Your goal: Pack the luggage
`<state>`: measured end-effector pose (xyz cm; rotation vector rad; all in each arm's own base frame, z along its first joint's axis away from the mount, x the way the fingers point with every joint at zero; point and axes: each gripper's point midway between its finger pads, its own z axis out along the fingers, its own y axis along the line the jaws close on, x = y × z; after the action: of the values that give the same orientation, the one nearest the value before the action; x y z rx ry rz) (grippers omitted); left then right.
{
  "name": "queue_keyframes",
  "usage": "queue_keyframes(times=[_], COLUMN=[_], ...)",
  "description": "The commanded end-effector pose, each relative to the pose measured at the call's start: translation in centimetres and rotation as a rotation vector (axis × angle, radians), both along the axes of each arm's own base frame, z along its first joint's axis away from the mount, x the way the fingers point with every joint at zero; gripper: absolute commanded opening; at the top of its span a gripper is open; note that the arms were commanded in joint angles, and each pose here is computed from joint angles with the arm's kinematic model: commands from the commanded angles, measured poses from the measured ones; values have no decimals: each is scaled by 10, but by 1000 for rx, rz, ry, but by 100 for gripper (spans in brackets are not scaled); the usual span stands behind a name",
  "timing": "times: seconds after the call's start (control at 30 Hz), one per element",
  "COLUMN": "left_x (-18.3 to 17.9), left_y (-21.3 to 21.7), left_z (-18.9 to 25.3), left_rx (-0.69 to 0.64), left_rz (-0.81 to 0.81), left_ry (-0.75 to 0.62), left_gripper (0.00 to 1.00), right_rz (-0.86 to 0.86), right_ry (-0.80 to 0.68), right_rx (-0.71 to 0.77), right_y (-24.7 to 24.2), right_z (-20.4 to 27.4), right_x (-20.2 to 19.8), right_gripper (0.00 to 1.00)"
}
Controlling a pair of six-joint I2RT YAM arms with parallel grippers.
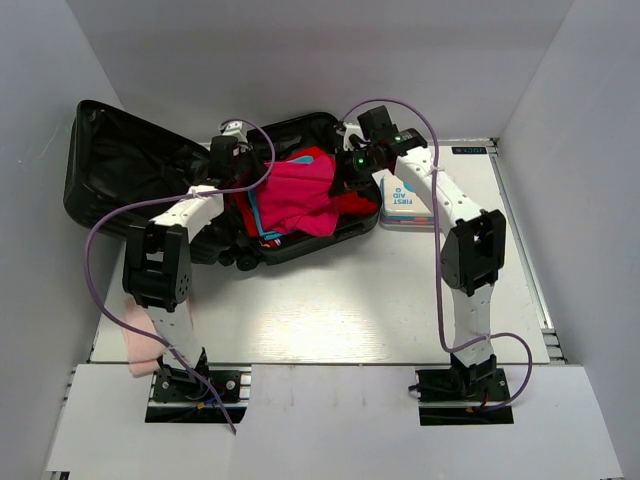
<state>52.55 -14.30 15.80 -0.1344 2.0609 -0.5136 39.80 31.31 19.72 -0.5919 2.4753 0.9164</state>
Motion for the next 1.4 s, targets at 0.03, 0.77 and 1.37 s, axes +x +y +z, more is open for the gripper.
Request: queue_keyframes(times=[0.03,0.77,1.37], left_x=[4,-61,-202], left_y=[22,23,-41], left_z=[27,58,15], left_rx=[39,79,470], left_rz=[70,-164,-696], left_ry=[-74,61,-57], left_gripper=[0,100,83], right_rz=[-7,-256,-234], right_ry=[53,164,275], right_rx=[18,-12,69], right_y=[-8,-30,-17], right_z=[41,21,23], right_x=[-27,-15,-41], right_gripper=[0,0,0])
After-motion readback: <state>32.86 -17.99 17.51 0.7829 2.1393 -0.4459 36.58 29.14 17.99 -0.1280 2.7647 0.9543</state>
